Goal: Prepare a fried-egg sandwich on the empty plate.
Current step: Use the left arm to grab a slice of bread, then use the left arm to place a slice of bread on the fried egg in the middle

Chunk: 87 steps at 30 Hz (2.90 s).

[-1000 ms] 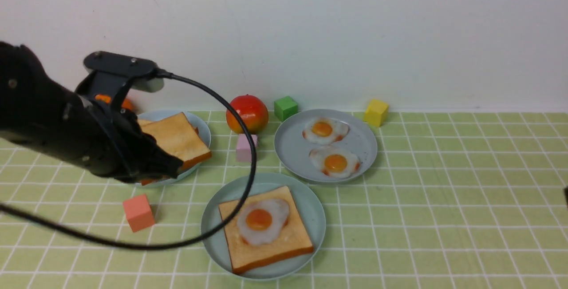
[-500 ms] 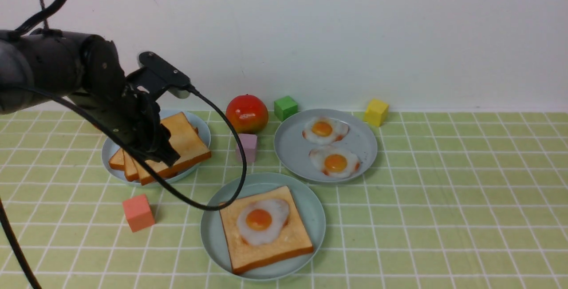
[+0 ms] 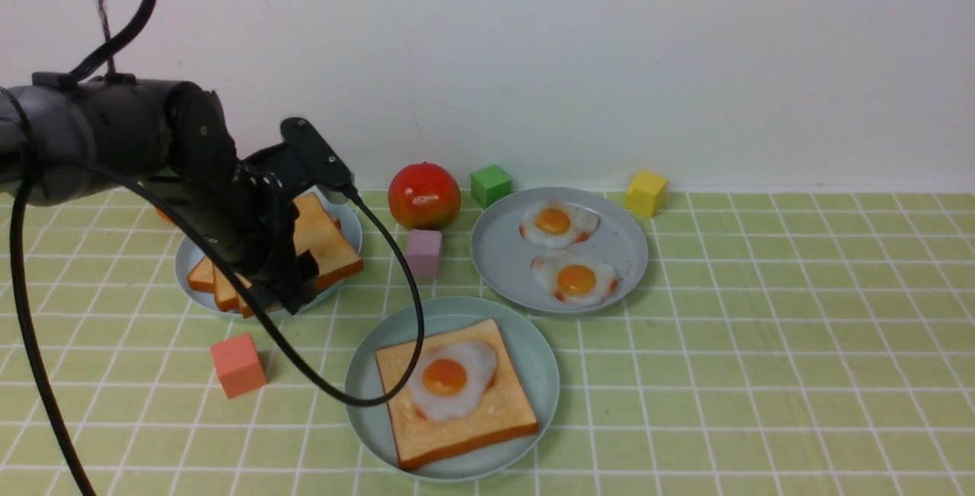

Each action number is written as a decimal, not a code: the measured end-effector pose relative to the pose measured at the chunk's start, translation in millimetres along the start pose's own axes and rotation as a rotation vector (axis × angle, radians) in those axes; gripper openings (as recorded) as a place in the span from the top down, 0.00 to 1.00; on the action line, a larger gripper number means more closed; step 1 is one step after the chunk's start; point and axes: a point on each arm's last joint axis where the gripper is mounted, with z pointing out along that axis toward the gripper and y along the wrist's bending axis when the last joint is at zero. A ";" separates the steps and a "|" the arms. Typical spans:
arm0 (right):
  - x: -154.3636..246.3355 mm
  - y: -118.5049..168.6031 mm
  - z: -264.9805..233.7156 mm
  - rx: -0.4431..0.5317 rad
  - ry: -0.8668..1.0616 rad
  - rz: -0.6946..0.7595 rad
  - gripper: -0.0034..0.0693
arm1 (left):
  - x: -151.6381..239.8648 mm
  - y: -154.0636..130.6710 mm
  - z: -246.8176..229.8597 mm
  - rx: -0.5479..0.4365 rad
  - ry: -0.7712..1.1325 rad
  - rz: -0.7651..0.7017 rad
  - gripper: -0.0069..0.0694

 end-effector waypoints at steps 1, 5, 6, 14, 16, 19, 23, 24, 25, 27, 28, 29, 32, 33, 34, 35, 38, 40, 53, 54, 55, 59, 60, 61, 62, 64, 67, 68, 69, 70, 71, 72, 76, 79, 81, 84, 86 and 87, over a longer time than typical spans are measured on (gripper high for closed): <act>0.0 0.1 0.0 -0.002 0.000 0.001 0.94 | 0.6 0.3 2.9 -0.005 0.004 0.013 0.26; 0.0 0.7 0.0 -0.008 0.000 0.005 0.94 | 1.1 2.6 10.1 -0.033 0.004 0.044 0.26; 0.0 0.8 0.0 -0.009 0.000 0.006 0.93 | 1.1 2.7 11.0 -0.034 0.003 0.045 0.27; 0.3 1.1 0.0 -0.012 0.003 0.007 0.93 | -0.1 4.4 12.2 -0.053 -0.010 0.056 0.43; 0.8 1.2 0.0 -0.013 0.009 0.007 0.93 | -0.1 4.4 13.9 -0.055 -0.011 0.056 0.49; 1.0 1.3 0.0 -0.014 0.011 0.008 0.93 | -0.2 4.5 13.9 -0.056 -0.012 0.058 0.52; 1.0 1.5 0.0 -0.017 0.011 0.010 0.92 | -0.2 4.5 13.9 -0.056 -0.012 0.058 0.50; 1.0 1.5 0.0 -0.017 0.011 0.010 0.92 | -0.3 4.6 13.9 -0.057 -0.013 0.058 0.48; 1.0 1.5 0.0 -0.017 0.011 0.010 0.92 | -0.3 4.7 13.9 -0.057 -0.014 0.058 0.45; 1.1 1.5 0.0 -0.017 0.013 0.010 0.92 | -0.5 4.8 13.9 -0.059 -0.016 0.058 0.43; 1.1 1.5 0.0 -0.017 0.013 0.010 0.92 | -0.5 4.8 13.9 -0.059 -0.016 0.057 0.41; 1.1 1.6 0.0 -0.018 0.012 0.010 0.92 | -1.0 5.2 12.9 -0.062 -0.020 0.057 0.38; 1.1 1.8 0.0 -0.020 0.012 0.011 0.92 | -2.5 6.4 7.6 -0.073 -0.031 0.057 0.35; 1.1 1.8 0.0 -0.020 0.012 0.011 0.92 | -2.6 6.5 7.1 -0.074 -0.032 0.058 0.34; 1.1 1.8 0.0 -0.020 0.012 0.011 0.92 | -3.3 7.0 5.9 -0.080 -0.037 0.058 0.34; 1.0 1.8 0.0 -0.019 0.011 0.011 0.92 | -3.4 7.2 5.8 -0.081 -0.039 0.058 0.33; 0.6 1.7 0.0 -0.019 0.007 0.012 0.91 | -2.6 6.6 10.8 -0.077 -0.035 0.058 0.33; 0.4 1.7 0.0 -0.018 0.004 0.012 0.91 | -1.5 5.9 18.1 -0.074 -0.032 0.058 0.33; 0.8 1.8 0.0 -0.020 0.009 0.012 0.91 | -1.4 7.2 30.8 -0.087 -0.033 0.074 0.40; 0.8 1.8 0.0 -0.020 0.009 0.012 0.91 | -1.5 7.2 30.8 -0.087 -0.034 0.074 0.42; 0.8 1.9 0.0 -0.021 0.008 0.012 0.91 | -1.5 7.3 30.8 -0.089 -0.034 0.075 0.46; 0.6 2.9 0.0 -0.031 0.007 0.020 0.91 | -2.2 7.8 28.3 -0.092 -0.038 0.075 0.49; 0.6 2.9 0.0 -0.032 0.007 0.020 0.91 | -2.3 8.0 27.1 -0.093 -0.038 0.075 0.49; 0.6 2.9 0.0 -0.032 0.007 0.020 0.91 | -2.5 8.1 25.4 -0.093 -0.038 0.076 0.50; 0.7 2.9 -0.1 -0.032 0.008 0.020 0.91 | -2.9 8.3 23.1 -0.093 -0.038 0.076 0.50; 0.7 2.9 -0.1 -0.032 0.008 0.020 0.91 | -3.2 8.6 19.9 -0.095 -0.039 0.076 0.51; 0.7 3.2 -0.1 -0.035 0.008 0.022 0.91 | -6.9 10.6 1.9 -0.109 -0.063 0.066 0.63; 0.8 3.2 -0.1 -0.035 0.009 0.022 0.91 | -8.4 11.3 -4.8 -0.116 -0.075 0.061 0.67; 1.0 3.2 -0.1 -0.035 0.011 0.022 0.91 | -9.7 11.9 -10.3 -0.121 -0.086 0.055 0.70; 1.4 3.3 -0.1 -0.036 0.015 0.022 0.91 | -11.2 12.2 -18.8 -0.125 -0.100 0.044 0.73; 1.8 3.3 -0.1 -0.037 0.020 0.021 0.91 | -12.2 12.5 -24.8 -0.127 -0.109 0.037 0.74; 2.0 3.4 -0.1 -0.037 0.023 0.021 0.91 | -13.4 12.0 -32.5 -0.126 -0.118 0.029 0.74; 3.5 3.6 -0.1 -0.039 0.039 0.021 0.91 | -21.1 -2.0 -62.6 -0.091 -0.139 0.035 0.74; 5.1 3.9 -0.2 -0.042 0.056 0.021 0.91 | -33.2 -33.5 -91.0 -0.057 -0.199 0.067 0.74; 7.0 4.2 -1.9 -0.041 0.066 0.017 0.91 | -43.1 -67.1 -105.5 -0.027 -0.256 0.121 0.74; 10.4 3.6 -7.4 -0.023 0.065 0.000 0.92 | -49.5 -113.8 -113.0 0.038 -0.301 0.186 0.74; 12.0 3.0 -9.6 -0.012 0.067 -0.009 0.93 | -49.3 -127.2 -111.5 0.064 -0.298 0.203 0.74; 13.7 2.5 -12.5 0.000 0.065 -0.019 0.95 | -50.2 -142.2 -108.7 0.093 -0.293 0.230 0.74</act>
